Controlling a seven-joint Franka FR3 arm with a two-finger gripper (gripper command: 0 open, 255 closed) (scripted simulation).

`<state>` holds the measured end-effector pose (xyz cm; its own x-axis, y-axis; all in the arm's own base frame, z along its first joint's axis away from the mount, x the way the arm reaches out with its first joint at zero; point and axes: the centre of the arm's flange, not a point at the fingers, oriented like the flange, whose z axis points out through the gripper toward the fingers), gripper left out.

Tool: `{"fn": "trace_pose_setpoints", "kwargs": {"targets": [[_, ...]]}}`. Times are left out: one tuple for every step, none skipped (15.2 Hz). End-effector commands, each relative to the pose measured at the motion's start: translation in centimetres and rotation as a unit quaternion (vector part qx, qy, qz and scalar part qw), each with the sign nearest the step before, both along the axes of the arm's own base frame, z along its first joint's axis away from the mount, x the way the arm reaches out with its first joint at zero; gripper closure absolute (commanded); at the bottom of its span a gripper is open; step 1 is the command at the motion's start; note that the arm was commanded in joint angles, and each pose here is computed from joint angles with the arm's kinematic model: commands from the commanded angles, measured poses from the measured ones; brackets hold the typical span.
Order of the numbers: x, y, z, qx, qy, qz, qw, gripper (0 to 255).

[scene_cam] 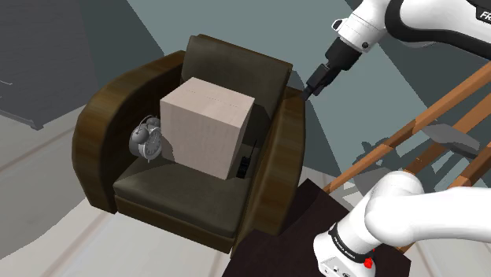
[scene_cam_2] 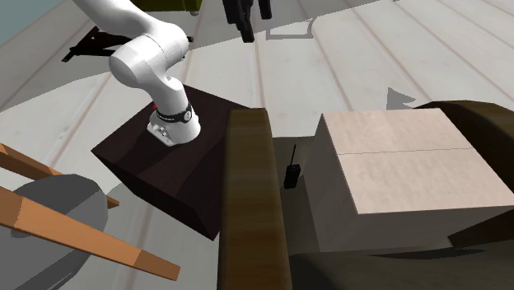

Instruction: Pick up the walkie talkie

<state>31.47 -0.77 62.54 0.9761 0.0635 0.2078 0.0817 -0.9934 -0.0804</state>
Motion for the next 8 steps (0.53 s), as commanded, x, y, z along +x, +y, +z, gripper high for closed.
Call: {"fn": "trace_pose_setpoints", "kwargs": {"targets": [[0.0, 0.0, 0.0, 0.0, 0.0, 0.0, 1.0, 0], [1.0, 0.3, -1.0, -0.003, 0.008, -0.006, 0.9999, 0], [1.9, 0.6, -2.1, -0.007, 0.016, -0.012, 0.9998, 0], [2.8, 0.9, -3.1, -0.01, 0.023, -0.018, 0.9995, 0], [3.7, 1.2, -4.2, -0.013, 0.031, -0.025, 0.9991, 0], [4.6, 1.4, -5.3, -0.016, 0.039, -0.031, 0.9986, 0], [5.5, 1.7, -6.4, -0.02, 0.047, -0.037, 0.998, 0], [6.4, 1.9, -7.5, -0.023, 0.054, -0.043, 0.9973, 0]]}}
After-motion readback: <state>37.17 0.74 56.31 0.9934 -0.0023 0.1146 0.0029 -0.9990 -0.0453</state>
